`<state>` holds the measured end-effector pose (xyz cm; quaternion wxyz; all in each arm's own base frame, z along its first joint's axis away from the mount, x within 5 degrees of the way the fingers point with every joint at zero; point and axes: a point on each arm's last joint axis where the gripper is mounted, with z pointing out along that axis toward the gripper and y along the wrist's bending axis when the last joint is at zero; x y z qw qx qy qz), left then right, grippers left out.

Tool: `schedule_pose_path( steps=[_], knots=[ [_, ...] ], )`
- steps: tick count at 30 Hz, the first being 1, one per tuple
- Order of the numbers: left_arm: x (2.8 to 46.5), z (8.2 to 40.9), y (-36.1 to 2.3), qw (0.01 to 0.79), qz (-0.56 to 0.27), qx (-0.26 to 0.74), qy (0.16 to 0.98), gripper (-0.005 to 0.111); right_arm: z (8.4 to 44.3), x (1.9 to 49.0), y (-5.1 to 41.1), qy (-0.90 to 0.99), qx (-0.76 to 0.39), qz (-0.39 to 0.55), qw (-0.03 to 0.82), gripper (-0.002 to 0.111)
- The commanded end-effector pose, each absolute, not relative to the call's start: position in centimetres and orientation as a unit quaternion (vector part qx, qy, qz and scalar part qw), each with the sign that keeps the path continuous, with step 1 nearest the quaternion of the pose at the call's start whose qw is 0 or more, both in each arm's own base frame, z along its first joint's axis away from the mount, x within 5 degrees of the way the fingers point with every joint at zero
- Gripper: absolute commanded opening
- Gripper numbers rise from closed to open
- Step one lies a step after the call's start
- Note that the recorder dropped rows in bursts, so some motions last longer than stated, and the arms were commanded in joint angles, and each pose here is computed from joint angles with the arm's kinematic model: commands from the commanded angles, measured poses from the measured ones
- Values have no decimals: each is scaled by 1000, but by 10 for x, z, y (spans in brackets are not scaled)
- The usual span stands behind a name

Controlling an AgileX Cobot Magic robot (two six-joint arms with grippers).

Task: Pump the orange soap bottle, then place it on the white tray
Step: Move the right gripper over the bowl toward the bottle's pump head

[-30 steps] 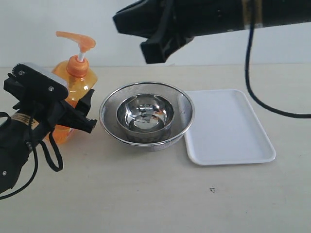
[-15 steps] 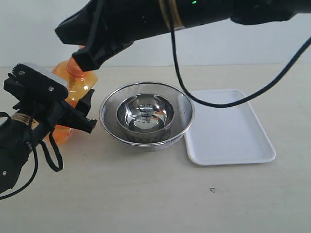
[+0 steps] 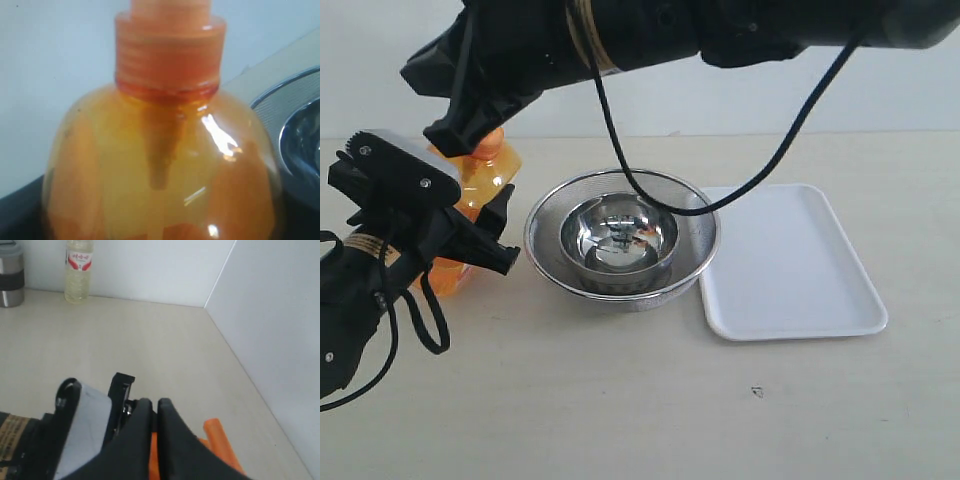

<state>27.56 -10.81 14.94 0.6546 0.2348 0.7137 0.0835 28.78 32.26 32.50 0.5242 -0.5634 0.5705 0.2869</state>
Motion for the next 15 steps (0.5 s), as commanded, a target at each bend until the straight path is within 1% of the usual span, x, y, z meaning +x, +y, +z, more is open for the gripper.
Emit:
schedule_pose_path(
  steps=[1, 5, 11, 15],
  knots=[
    [274, 139, -107, 625, 70, 230, 742, 5, 318, 299, 325, 581, -557, 248, 540, 1],
    [274, 139, -107, 625, 70, 230, 742, 5, 315, 307, 323, 583, -554, 208, 556, 1],
    [273, 138, -107, 624, 70, 231, 743, 5, 327, 312, 323, 582, -540, 196, 575, 1],
    [273, 138, -107, 624, 70, 231, 743, 5, 325, 318, 321, 596, -523, 171, 585, 1]
  ],
)
